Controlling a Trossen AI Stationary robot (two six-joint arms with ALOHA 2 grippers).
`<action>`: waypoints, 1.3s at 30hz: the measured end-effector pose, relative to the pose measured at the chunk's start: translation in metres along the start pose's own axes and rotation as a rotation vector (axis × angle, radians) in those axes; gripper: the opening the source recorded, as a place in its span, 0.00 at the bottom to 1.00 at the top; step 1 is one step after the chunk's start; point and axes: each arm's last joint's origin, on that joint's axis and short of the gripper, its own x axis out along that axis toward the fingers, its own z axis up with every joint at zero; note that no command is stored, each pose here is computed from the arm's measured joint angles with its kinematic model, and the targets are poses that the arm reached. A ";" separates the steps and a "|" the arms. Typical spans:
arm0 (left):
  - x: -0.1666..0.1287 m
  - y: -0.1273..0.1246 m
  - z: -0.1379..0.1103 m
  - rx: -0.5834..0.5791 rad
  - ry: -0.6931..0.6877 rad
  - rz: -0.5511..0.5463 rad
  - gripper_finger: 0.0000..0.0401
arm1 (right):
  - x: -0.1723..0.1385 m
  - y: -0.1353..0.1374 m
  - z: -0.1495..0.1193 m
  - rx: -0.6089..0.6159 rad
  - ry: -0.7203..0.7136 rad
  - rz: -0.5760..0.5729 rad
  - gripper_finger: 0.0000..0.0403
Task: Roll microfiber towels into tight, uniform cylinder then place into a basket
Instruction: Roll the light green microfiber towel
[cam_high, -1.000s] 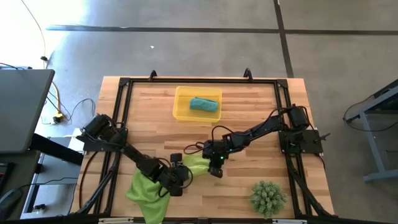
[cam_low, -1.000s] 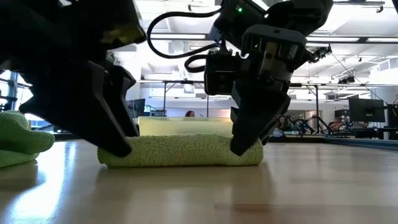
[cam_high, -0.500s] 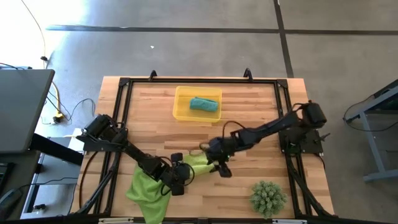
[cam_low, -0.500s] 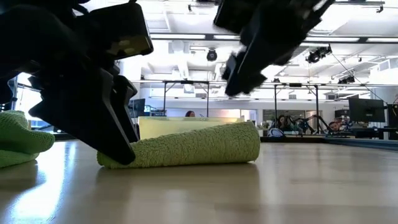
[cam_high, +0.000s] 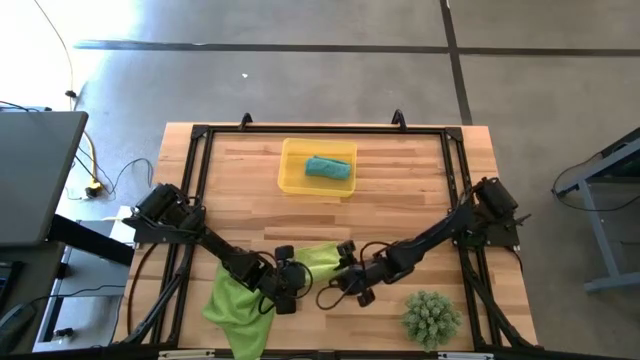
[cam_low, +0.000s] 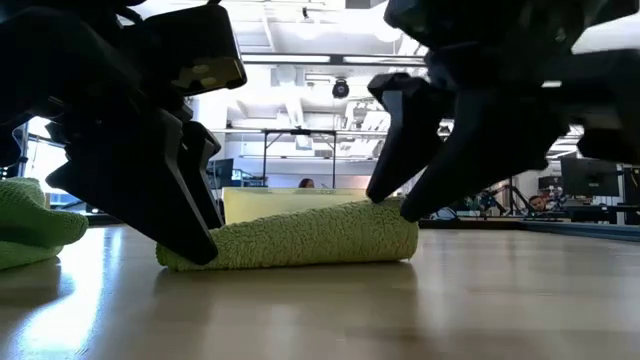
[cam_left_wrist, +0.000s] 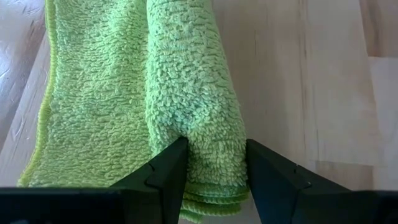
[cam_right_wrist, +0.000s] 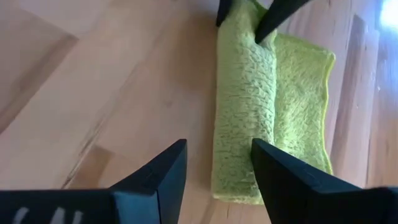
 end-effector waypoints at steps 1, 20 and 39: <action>0.000 0.000 0.000 0.000 0.000 0.000 0.37 | 0.001 -0.001 -0.001 0.006 0.004 -0.002 0.43; 0.001 0.000 0.000 0.000 -0.009 0.014 0.37 | -0.007 -0.019 -0.009 0.086 0.101 0.015 0.43; 0.001 0.001 0.000 -0.008 -0.012 0.019 0.37 | 0.009 -0.014 -0.008 0.271 0.052 -0.015 0.43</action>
